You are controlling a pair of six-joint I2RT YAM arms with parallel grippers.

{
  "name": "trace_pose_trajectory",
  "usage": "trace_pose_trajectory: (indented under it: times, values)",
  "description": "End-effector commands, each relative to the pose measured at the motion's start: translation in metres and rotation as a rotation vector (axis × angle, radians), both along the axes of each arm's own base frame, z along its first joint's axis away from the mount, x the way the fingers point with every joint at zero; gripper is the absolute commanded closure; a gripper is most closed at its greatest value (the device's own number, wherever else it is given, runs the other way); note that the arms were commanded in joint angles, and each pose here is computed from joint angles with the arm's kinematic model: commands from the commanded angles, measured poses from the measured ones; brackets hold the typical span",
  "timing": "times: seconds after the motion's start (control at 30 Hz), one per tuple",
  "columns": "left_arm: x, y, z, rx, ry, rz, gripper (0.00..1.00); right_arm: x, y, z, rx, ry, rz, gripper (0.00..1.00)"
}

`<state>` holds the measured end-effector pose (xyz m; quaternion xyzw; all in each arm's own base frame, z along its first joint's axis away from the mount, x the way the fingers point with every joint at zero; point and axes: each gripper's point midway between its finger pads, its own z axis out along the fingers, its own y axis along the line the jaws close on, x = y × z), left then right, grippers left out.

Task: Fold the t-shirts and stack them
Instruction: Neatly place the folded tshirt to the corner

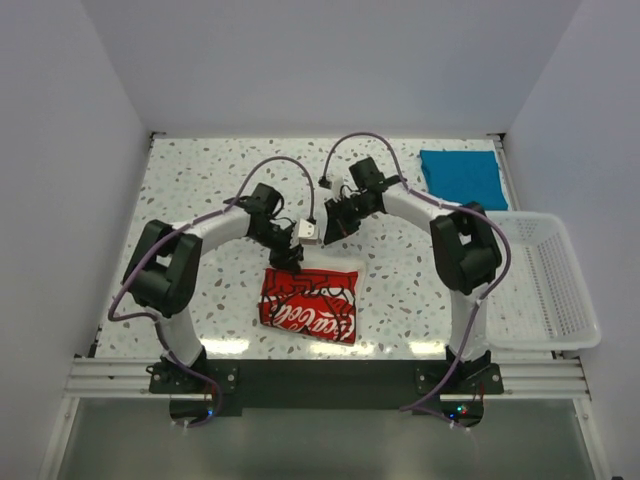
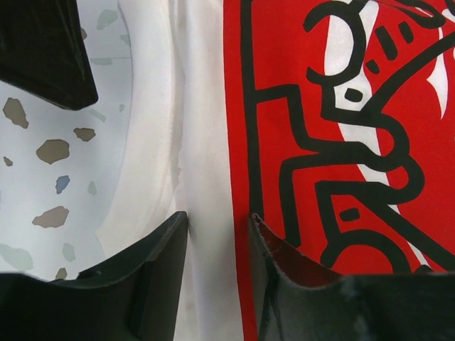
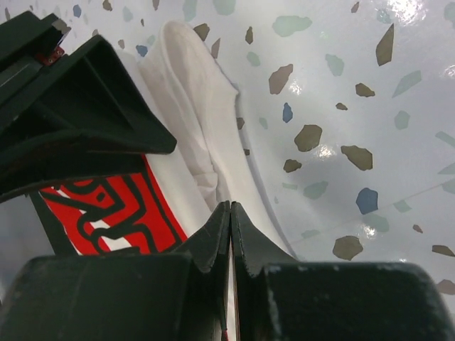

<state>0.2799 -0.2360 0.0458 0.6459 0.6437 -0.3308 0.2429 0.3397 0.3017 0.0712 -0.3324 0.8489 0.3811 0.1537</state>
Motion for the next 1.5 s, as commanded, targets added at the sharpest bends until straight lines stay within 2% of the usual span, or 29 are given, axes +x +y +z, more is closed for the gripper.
trace_pose_trajectory:
  times: [0.0, 0.03, 0.07, 0.37, 0.57, 0.9, 1.03, 1.23, 1.47]
  values:
    - [0.009, -0.01, 0.003, -0.033, -0.045, -0.027, 0.58, 0.011, 0.016, 0.008, 0.062, 0.013, -0.028, 0.97]
    - [0.01, -0.011, 0.003, -0.038, -0.049, -0.029, 0.61, 0.011, 0.018, 0.003, 0.062, 0.026, -0.023, 0.98]
    - [0.009, -0.011, 0.003, -0.036, -0.046, -0.031, 0.69, 0.011, 0.02, 0.002, 0.073, 0.053, -0.036, 0.98]
    - [0.004, -0.017, 0.008, -0.043, -0.056, -0.057, 1.0, 0.008, 0.032, -0.007, 0.126, 0.133, 0.002, 1.0]
    - [0.01, -0.02, 0.025, -0.041, -0.171, -0.083, 1.0, -0.011, 0.042, -0.004, 0.169, 0.183, 0.081, 1.0]
    - [0.017, -0.02, 0.038, -0.016, -0.282, -0.111, 1.0, -0.031, 0.033, -0.048, 0.102, 0.258, 0.171, 1.0]
    - [0.028, -0.024, 0.056, -0.045, -0.364, -0.093, 1.0, -0.042, 0.025, -0.07, 0.062, 0.314, 0.211, 1.0]
    - [0.044, -0.03, 0.082, -0.099, -0.509, -0.08, 1.0, -0.045, 0.027, -0.069, 0.091, 0.34, 0.237, 1.0]
    - [0.049, -0.037, 0.085, -0.136, -0.563, -0.109, 1.0, -0.048, 0.029, -0.068, 0.116, 0.358, 0.252, 1.0]
